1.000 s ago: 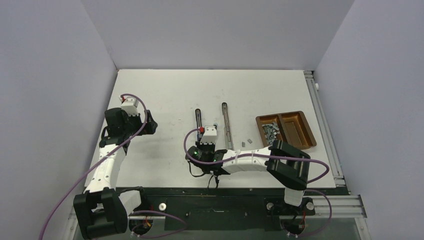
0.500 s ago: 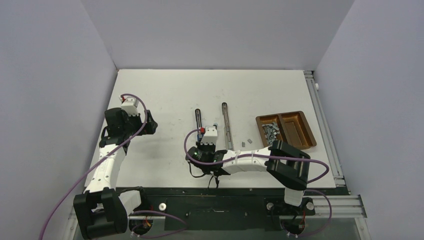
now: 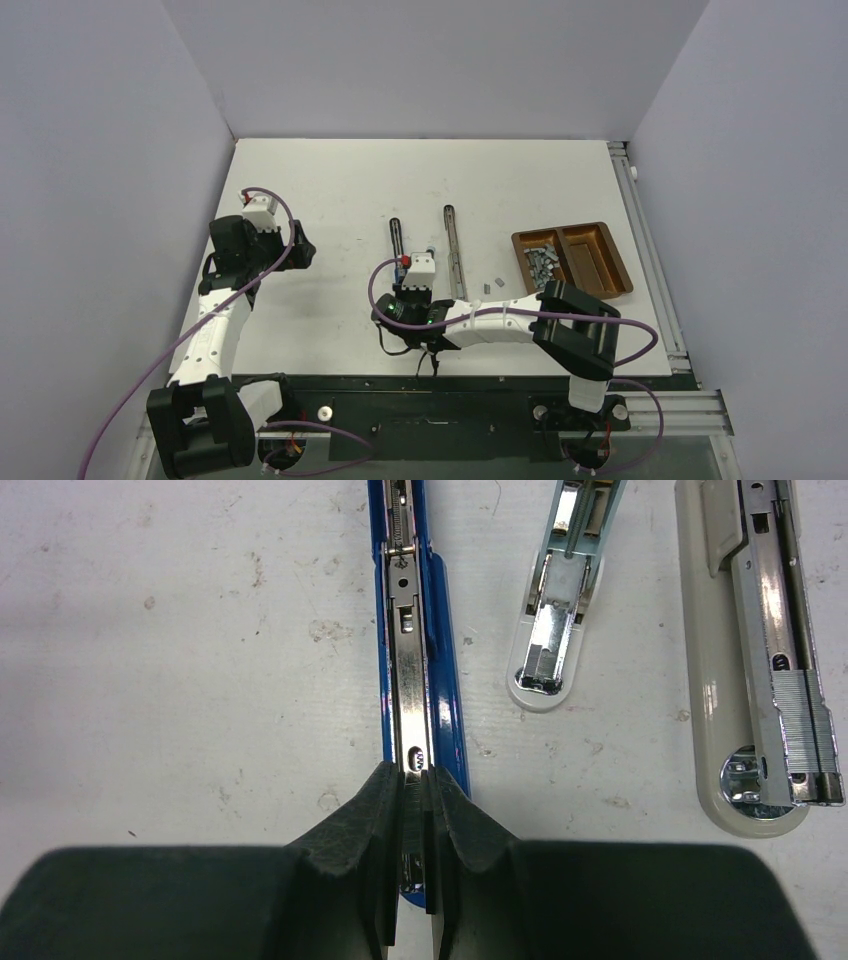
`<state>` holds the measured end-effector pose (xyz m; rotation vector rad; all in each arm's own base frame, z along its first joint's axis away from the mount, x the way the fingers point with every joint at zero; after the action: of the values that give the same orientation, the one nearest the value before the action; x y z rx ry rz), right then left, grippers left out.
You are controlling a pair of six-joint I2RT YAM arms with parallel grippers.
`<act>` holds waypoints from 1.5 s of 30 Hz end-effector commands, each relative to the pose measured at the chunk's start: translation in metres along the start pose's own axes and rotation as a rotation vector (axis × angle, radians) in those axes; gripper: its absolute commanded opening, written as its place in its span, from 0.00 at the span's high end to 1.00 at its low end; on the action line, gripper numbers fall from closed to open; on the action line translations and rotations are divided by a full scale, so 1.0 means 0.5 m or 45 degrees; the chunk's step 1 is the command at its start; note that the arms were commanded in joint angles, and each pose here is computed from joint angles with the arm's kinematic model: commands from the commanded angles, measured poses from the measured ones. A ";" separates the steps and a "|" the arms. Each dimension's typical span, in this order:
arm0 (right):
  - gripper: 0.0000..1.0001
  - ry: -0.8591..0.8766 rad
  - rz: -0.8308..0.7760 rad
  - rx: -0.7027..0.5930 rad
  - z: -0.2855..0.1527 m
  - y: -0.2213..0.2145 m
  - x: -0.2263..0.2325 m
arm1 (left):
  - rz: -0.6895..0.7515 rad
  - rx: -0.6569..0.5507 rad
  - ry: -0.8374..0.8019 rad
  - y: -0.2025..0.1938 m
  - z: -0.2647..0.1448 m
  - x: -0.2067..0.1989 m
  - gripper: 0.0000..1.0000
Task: Load the staples into the stapler
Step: Install the staple into the stapler.
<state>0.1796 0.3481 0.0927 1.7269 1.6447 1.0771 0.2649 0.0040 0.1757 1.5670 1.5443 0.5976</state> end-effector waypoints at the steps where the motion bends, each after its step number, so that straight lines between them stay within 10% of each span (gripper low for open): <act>1: 0.91 -0.057 -0.006 -0.017 0.009 0.004 -0.007 | 0.035 -0.104 -0.025 0.054 -0.013 -0.008 0.04; 17: 0.90 -0.038 -0.022 0.003 0.010 0.002 0.000 | 0.034 -0.108 -0.024 0.055 -0.013 -0.007 0.04; 39: 0.64 0.128 -0.008 -0.054 -0.050 0.102 0.010 | 0.035 -0.123 -0.037 0.072 -0.016 -0.011 0.04; 45: 0.43 0.263 -0.049 -0.087 -0.096 0.137 -0.029 | 0.058 -0.126 -0.083 0.106 -0.008 -0.015 0.04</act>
<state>0.1831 0.3283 0.1480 1.6589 1.7116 1.1955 0.2747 0.0038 0.1946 1.5547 1.5001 0.6134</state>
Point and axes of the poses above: each gripper's point midway between its finger pads, its own z axis out along the fingers, its own x axis along the line the jaws close on, y = z × x, the point moved 7 cm from there along -z, back along the fingers, and after that the axes turned 2 degrees about z, right-handed, at the moved point
